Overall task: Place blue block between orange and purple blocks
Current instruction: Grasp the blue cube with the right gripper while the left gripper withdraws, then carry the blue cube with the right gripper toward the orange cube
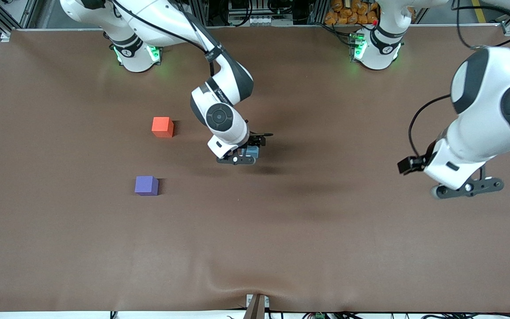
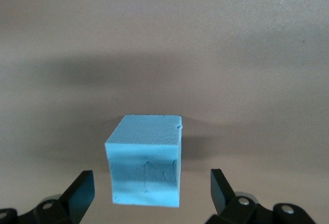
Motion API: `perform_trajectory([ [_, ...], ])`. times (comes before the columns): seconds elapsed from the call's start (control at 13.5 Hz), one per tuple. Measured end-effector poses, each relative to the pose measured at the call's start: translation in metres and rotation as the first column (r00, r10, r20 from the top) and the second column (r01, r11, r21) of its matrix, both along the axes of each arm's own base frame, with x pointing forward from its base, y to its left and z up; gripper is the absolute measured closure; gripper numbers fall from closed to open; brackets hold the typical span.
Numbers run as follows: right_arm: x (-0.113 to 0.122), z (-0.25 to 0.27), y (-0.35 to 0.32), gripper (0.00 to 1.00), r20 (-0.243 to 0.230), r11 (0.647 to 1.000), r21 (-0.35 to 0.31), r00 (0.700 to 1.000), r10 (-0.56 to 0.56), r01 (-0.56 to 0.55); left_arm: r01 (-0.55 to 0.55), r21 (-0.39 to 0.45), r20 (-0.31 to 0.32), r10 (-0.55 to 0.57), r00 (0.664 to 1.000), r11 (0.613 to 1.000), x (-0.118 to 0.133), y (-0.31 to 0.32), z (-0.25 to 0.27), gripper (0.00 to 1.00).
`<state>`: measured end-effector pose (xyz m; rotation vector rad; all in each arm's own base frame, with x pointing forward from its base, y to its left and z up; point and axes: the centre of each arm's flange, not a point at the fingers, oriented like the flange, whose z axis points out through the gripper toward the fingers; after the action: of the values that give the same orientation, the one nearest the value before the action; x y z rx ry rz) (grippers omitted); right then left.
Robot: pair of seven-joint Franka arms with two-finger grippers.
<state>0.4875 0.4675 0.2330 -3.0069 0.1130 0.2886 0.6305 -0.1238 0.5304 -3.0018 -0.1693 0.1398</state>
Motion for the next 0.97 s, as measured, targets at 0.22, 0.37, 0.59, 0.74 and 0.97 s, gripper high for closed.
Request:
perform_trajectory([
  [0.22, 0.001, -0.007, 0.001, 0.0, 0.016, 1.0, -0.001, 1.0, -0.002, 0.002, 0.028, 0.013, -0.051, -0.027, 0.998, 1.0, -0.025, 0.004, 0.018, 0.0],
  [0.37, 0.001, -0.008, 0.002, 0.0, 0.025, 1.0, 0.002, 1.0, -0.009, 0.009, 0.057, 0.017, -0.065, -0.056, 0.996, 0.998, -0.041, 0.005, 0.025, 0.0],
  [0.59, -0.004, -0.015, 0.008, 0.0, 0.031, 1.0, 0.003, 0.999, -0.003, 0.003, 0.135, 0.019, -0.083, -0.133, 0.988, 0.991, -0.076, 0.012, 0.037, 0.0],
  [0.74, -0.008, -0.022, 0.013, 0.0, 0.036, 1.0, 0.003, 0.999, 0.004, -0.004, 0.19, 0.013, -0.083, -0.188, 0.979, 0.982, -0.094, 0.025, 0.048, 0.0],
  [0.97, -0.009, -0.025, 0.013, 0.31, 0.04, 1.0, -0.008, 0.999, 0.007, -0.007, 0.268, -0.004, -0.076, -0.267, 0.961, 0.963, -0.105, 0.049, 0.063, 0.0],
])
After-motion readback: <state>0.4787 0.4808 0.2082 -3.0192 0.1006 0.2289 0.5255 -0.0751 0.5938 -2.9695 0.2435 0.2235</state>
